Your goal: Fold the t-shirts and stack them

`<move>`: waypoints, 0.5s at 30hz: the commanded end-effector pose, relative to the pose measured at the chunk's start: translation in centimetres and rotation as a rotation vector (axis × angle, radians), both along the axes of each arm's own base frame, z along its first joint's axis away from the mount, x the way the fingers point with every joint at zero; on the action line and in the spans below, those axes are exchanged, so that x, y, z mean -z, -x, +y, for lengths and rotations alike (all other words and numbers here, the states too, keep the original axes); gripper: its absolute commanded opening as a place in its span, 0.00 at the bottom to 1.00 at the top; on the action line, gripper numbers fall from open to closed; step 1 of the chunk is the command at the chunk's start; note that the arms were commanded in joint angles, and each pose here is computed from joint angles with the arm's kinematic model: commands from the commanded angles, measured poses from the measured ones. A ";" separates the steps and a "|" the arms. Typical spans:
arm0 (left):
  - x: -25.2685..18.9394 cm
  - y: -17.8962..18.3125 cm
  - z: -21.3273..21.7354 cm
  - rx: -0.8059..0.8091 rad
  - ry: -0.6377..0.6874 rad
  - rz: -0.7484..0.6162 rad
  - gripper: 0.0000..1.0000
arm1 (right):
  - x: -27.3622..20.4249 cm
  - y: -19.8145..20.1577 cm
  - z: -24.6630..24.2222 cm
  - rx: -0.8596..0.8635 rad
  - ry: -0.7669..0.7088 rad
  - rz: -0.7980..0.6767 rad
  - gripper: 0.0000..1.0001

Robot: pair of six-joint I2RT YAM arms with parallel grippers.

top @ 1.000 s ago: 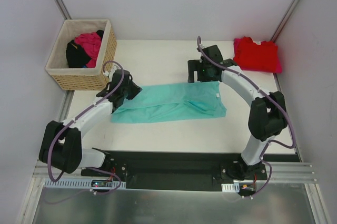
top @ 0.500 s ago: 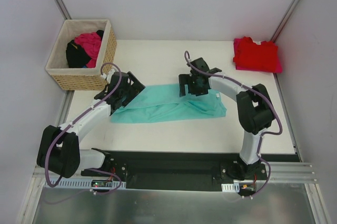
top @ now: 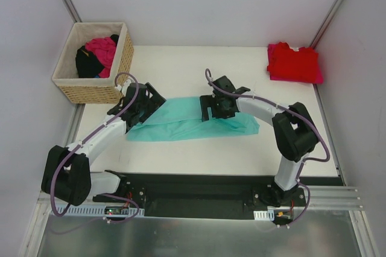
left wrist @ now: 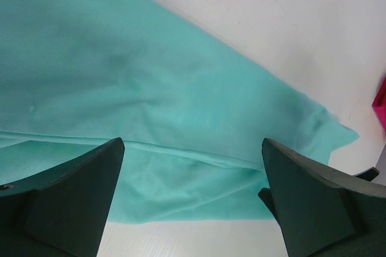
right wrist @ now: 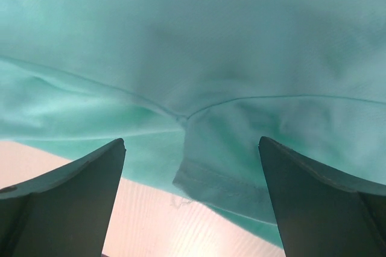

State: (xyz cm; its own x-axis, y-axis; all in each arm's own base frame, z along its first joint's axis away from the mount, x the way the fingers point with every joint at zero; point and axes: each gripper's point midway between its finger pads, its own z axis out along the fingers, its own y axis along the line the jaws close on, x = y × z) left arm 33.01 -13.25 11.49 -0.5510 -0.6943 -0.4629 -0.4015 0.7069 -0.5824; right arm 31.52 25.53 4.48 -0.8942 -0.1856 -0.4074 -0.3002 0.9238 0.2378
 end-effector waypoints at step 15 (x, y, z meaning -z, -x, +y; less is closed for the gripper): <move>-0.1 2.0 1.3 -0.033 -0.017 -0.020 0.97 | 0.4 6.4 1.9 -0.053 0.020 -0.015 0.98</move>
